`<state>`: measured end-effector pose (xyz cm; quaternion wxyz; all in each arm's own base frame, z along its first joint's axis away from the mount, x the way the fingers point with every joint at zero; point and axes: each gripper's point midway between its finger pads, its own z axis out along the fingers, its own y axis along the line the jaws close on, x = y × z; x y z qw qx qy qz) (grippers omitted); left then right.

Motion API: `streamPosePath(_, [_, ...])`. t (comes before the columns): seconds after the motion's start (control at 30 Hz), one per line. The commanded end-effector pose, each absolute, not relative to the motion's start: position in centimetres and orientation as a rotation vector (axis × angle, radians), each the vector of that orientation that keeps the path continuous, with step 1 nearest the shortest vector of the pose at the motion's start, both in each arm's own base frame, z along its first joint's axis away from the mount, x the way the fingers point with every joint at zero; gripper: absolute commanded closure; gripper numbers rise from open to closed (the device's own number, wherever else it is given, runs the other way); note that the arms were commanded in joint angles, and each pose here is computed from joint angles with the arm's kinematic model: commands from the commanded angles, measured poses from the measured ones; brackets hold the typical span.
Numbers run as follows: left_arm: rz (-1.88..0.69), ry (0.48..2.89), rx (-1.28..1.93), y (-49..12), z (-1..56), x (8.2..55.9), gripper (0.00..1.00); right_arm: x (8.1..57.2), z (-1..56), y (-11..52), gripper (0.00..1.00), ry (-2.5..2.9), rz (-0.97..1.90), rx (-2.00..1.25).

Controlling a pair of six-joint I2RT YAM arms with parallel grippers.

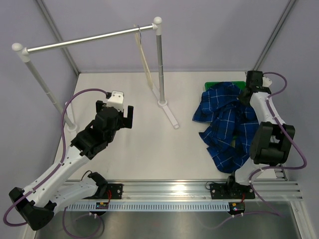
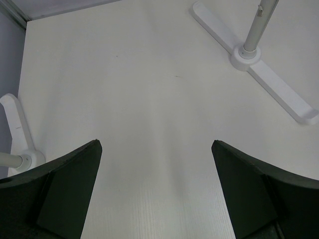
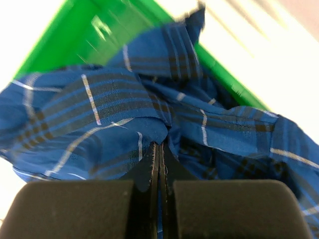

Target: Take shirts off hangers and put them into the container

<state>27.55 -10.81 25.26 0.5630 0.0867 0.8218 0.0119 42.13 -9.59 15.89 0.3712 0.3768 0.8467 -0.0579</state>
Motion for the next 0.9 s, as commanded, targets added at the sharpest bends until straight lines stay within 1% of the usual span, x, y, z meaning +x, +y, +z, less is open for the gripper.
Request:
streamPosePath(0.0, [0.045,1.899,0.171,-10.3,26.0,27.8,0.01,41.3,11.3,-9.5,1.0,2.266,-0.141,1.034])
streamPosePath(0.07, [0.042,1.899,0.173,-10.3,26.0,27.8,0.01,41.1,8.8,-9.4,1.0,2.314,-0.131,1.064])
streamPosePath(0.13, [0.039,1.901,0.177,-10.4,26.0,27.8,0.01,41.1,7.6,-9.5,1.0,2.341,-0.115,1.072])
streamPosePath(0.2, [0.034,1.9,0.18,-10.5,26.0,27.8,0.01,41.0,7.0,-9.6,0.96,2.354,-0.125,1.065])
streamPosePath(0.23, [0.035,1.904,0.18,-10.5,25.9,27.8,0.01,41.0,7.3,-9.7,0.87,2.349,-0.13,1.052])
streamPosePath(0.33, [0.032,1.903,0.183,-10.6,25.9,27.8,0.01,41.4,10.1,-10.0,0.68,2.288,-0.157,0.977])
streamPosePath(0.37, [0.03,1.902,0.184,-10.6,26.0,27.8,0.01,41.5,12.2,-9.9,0.53,2.241,-0.151,0.942])
streamPosePath(0.43, [0.03,1.904,0.185,-10.6,26.0,27.8,0.01,41.6,14.5,-9.8,0.4,2.205,-0.19,0.865])
streamPosePath(0.47, [0.032,1.904,0.183,-10.5,26.0,27.8,0.01,41.9,16.4,-8.7,0.31,2.174,-0.19,0.813])
streamPosePath(0.53, [0.035,1.907,0.185,-10.5,25.9,27.8,0.01,41.8,18.6,-6.8,0.24,2.154,-0.238,0.705])
streamPosePath(0.67, [0.038,1.905,0.181,-10.5,25.9,27.8,0.01,41.7,21.0,-2.5,0.23,2.129,-0.238,0.542])
streamPosePath(0.7, [0.037,1.905,0.183,-10.5,25.9,27.8,0.01,41.9,21.5,0.1,0.23,2.125,-0.209,0.45])
streamPosePath(0.77, [0.037,1.906,0.182,-10.5,25.9,27.8,0.01,41.7,21.6,2.4,0.23,2.127,-0.189,0.371])
streamPosePath(0.8, [0.037,1.908,0.182,-10.5,25.8,27.8,0.01,41.6,21.5,4.6,0.23,2.14,-0.153,0.294])
streamPosePath(0.87, [0.038,1.907,0.18,-10.5,25.9,27.8,0.01,41.7,21.2,6.5,0.23,2.144,-0.131,0.241])
